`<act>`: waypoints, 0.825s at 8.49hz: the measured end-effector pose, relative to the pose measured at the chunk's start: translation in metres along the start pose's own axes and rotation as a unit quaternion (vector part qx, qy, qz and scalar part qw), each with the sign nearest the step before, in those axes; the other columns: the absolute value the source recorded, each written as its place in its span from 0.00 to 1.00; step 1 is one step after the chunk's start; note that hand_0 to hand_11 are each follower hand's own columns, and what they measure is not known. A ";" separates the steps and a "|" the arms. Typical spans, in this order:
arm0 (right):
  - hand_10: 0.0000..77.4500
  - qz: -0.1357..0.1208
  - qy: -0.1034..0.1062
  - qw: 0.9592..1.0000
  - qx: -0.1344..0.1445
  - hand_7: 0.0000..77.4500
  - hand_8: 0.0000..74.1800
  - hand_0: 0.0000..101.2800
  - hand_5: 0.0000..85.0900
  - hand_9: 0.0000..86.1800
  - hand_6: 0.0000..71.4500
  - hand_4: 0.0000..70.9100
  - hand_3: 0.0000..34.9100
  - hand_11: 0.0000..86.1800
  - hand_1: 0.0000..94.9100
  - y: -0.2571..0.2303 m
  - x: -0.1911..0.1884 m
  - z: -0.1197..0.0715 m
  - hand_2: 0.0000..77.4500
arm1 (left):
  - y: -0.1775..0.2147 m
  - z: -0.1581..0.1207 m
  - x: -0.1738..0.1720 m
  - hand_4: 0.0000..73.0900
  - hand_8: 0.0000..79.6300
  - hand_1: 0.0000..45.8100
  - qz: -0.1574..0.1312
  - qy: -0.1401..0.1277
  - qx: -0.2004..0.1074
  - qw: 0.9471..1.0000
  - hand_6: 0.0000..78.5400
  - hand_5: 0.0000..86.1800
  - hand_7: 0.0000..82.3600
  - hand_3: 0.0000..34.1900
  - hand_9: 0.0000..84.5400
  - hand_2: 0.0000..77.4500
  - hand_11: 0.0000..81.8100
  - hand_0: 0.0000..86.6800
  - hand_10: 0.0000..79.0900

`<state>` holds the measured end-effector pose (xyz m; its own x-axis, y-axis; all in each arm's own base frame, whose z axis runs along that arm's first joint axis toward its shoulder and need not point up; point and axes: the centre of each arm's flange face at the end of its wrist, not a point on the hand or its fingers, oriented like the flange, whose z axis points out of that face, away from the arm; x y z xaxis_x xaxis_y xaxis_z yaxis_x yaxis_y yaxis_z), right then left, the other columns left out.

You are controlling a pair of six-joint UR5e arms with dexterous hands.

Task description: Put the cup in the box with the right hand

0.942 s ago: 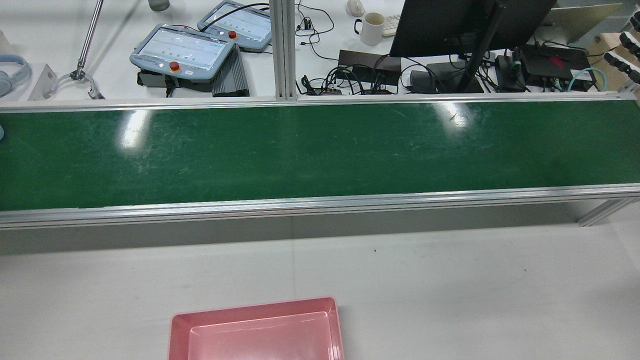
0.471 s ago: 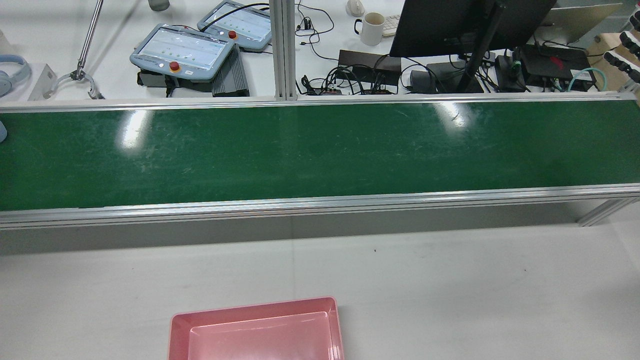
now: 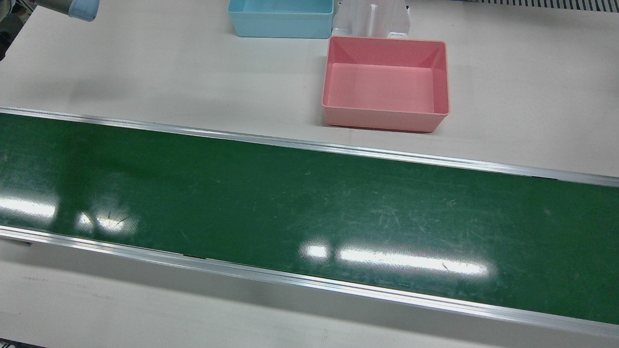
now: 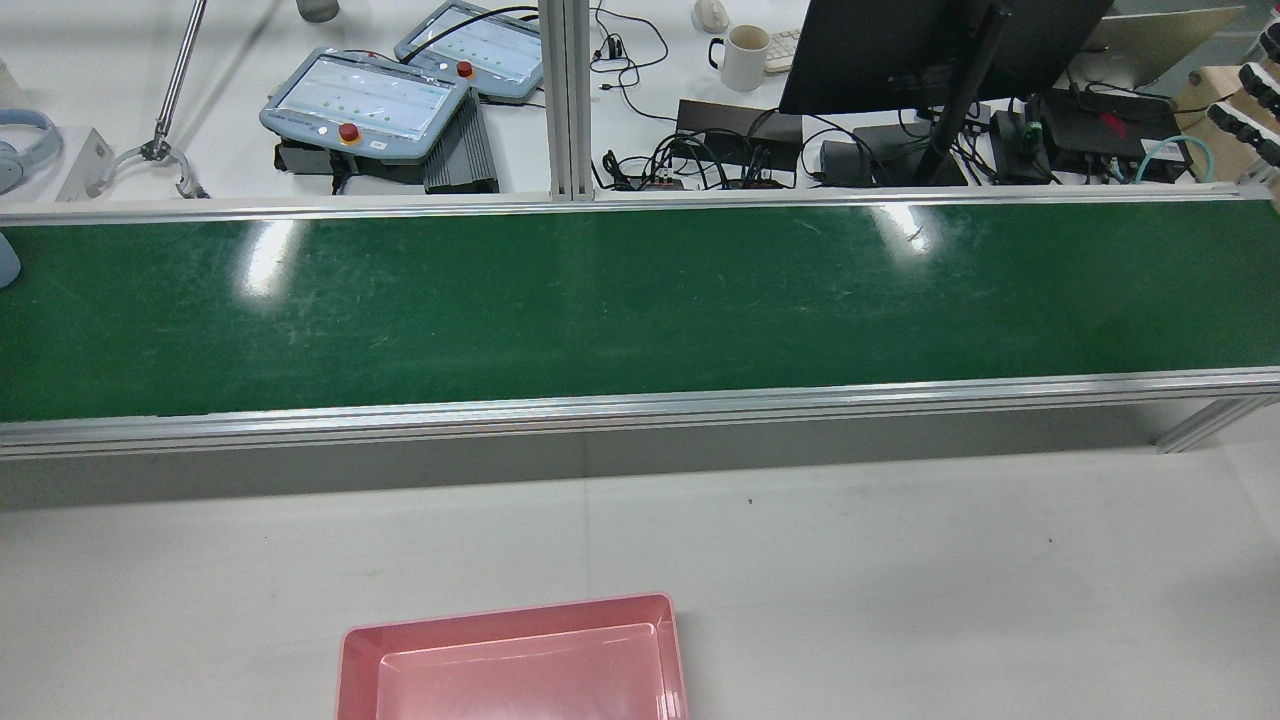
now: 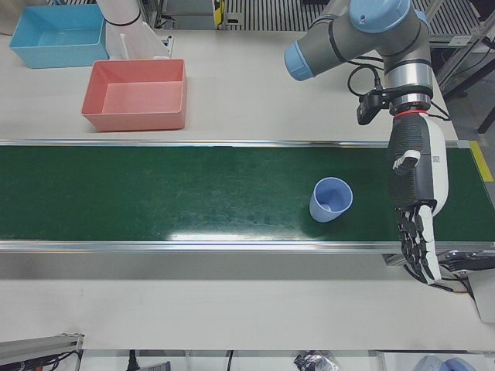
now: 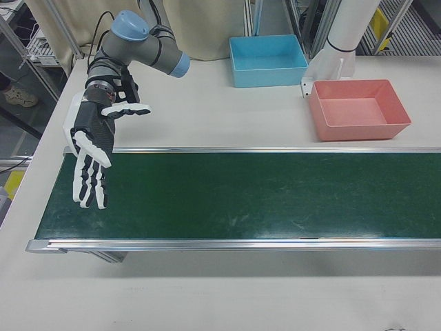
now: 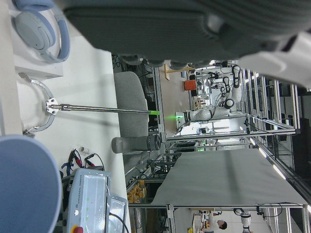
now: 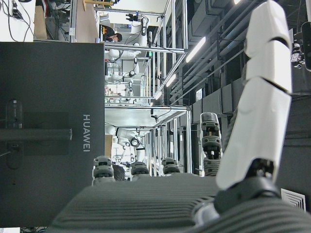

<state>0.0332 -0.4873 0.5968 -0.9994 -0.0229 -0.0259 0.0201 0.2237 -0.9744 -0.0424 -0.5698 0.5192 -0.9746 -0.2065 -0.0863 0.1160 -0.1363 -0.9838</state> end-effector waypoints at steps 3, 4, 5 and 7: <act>0.07 0.000 0.000 1.000 0.000 0.11 0.04 0.51 0.08 0.03 0.02 0.09 0.44 0.09 0.22 -0.001 0.000 0.000 0.16 | 0.000 0.000 0.000 0.00 0.00 0.01 0.000 0.000 0.000 1.000 0.00 0.00 0.00 0.00 0.01 0.01 0.00 0.00 0.00; 0.07 0.000 0.000 1.000 0.000 0.11 0.04 0.52 0.08 0.03 0.02 0.10 0.44 0.11 0.22 -0.001 0.000 0.000 0.16 | 0.000 0.000 0.000 0.00 0.00 0.01 0.000 0.000 0.000 1.000 0.00 0.00 0.00 0.00 0.01 0.01 0.00 0.00 0.00; 0.07 0.000 0.000 1.000 0.000 0.11 0.04 0.52 0.08 0.03 0.02 0.07 0.45 0.11 0.21 -0.001 0.000 0.000 0.15 | 0.000 0.000 0.000 0.00 0.00 0.01 0.000 0.000 0.000 1.000 0.00 0.00 0.00 0.00 0.01 0.01 0.00 0.00 0.00; 0.07 0.000 0.000 1.000 0.000 0.11 0.04 0.51 0.08 0.03 0.02 0.09 0.45 0.09 0.21 0.000 0.000 0.000 0.15 | 0.000 0.000 0.000 0.00 0.00 0.01 0.000 0.000 0.000 1.000 0.00 0.00 0.00 0.00 0.01 0.01 0.00 0.00 0.00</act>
<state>0.0333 -0.4874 0.5970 -0.9994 -0.0229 -0.0266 0.0208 0.2245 -0.9742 -0.0424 -0.5698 0.5195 -0.9746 -0.2066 -0.0862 0.1161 -0.1370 -0.9837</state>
